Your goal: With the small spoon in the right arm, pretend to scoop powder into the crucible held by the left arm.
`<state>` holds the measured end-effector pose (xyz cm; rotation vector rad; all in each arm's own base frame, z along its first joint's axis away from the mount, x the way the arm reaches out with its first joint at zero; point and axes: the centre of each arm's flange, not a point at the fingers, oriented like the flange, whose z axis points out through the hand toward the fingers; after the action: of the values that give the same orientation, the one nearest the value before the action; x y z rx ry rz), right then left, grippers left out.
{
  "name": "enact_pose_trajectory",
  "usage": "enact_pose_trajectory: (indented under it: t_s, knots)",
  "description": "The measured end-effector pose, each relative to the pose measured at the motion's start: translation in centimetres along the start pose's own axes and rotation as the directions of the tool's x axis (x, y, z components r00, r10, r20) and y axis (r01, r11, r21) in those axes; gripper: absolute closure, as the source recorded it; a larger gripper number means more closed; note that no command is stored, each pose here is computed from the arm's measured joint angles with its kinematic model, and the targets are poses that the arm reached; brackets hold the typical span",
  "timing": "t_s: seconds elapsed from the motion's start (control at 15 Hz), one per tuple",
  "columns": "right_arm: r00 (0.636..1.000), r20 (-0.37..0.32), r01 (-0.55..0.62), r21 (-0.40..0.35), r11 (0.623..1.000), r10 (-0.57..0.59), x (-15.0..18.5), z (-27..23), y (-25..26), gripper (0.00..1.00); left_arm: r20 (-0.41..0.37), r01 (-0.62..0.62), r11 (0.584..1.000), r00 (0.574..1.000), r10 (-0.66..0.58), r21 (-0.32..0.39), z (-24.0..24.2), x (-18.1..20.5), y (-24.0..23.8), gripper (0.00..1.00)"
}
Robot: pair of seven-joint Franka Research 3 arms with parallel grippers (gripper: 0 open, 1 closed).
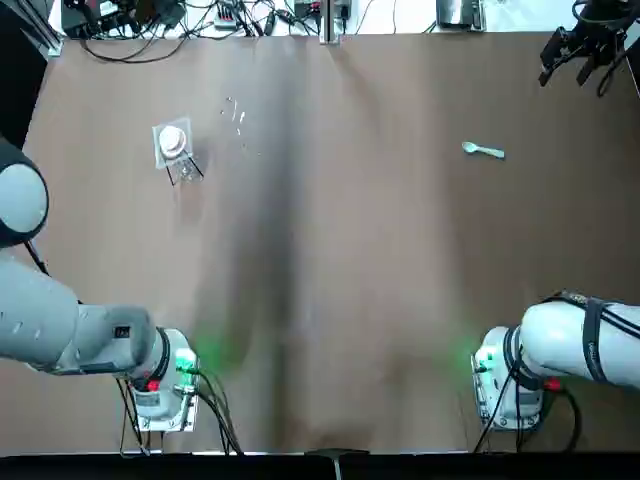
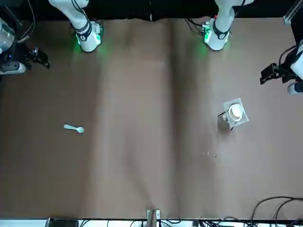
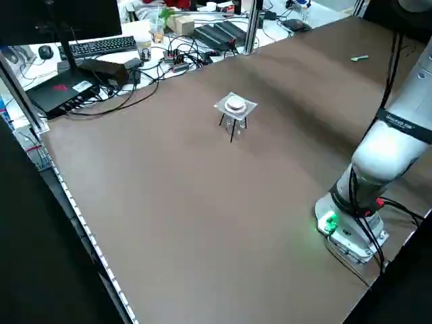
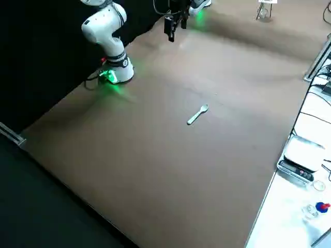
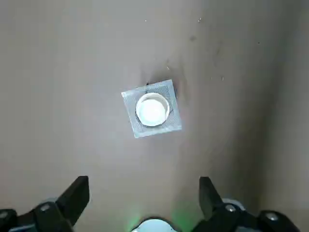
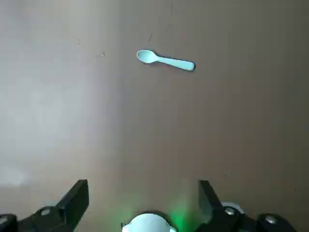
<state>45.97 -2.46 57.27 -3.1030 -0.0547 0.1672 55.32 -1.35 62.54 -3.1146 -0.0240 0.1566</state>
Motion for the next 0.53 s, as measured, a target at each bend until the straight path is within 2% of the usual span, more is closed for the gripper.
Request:
enact_pose_trajectory:
  t_s: [0.33,0.53]
  knots:
    - [1.0,-0.004,0.0,0.0,1.0,0.0,0.0,0.0,0.0,0.0,0.001,0.001,1.0,1.0,-0.001,0.0,0.1,0.0,-0.1,0.0]
    - [1.0,-0.018,0.012,-0.002,1.0,-0.012,0.3,-0.1,-0.5,0.0,0.039,0.027,1.0,0.999,-0.027,0.0,2.0,1.0,-0.9,0.0]
